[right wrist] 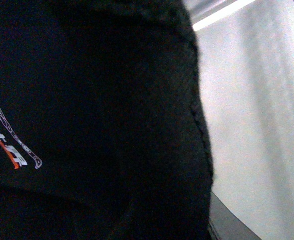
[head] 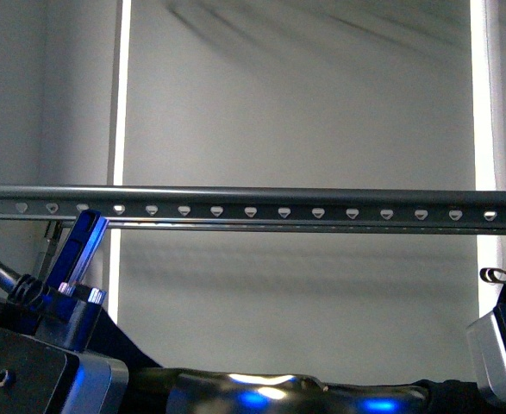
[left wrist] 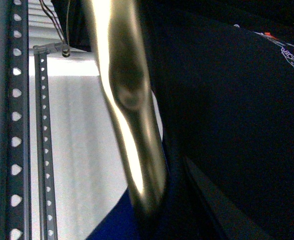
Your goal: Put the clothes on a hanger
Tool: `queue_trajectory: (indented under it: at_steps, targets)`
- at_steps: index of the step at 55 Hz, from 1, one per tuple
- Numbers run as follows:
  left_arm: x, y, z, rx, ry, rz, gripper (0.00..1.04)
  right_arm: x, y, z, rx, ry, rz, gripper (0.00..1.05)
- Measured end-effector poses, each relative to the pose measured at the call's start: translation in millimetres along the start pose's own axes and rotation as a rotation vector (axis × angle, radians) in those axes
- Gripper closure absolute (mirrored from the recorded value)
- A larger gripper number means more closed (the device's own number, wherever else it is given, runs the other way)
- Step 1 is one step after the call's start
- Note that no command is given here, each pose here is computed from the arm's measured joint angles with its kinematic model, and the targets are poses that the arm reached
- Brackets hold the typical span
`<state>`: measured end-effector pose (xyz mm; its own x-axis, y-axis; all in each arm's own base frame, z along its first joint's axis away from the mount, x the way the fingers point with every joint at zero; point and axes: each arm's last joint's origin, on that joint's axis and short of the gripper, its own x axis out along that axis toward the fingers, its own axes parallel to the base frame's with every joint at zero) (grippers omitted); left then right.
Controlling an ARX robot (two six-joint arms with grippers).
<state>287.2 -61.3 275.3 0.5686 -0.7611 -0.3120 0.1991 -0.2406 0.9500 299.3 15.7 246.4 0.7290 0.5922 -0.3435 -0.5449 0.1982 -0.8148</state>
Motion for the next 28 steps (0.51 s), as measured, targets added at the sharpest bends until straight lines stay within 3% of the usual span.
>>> queue_trajectory:
  at_steps: [10,18,24,28]
  targets:
    - [-1,5,-1,0.015,0.002,0.014,0.46,-17,-2,-23,0.158,-0.012,-0.028,0.95]
    - [-1,6,0,0.019,-0.003,0.017,0.19,-33,7,-44,0.306,0.051,0.018,0.95]
    - [-1,6,0,0.02,-0.002,0.017,0.06,-44,16,-59,0.443,0.117,0.058,0.95]
    - [-1,6,0,0.021,0.0,0.017,0.07,-51,26,-72,0.55,0.173,0.103,0.95]
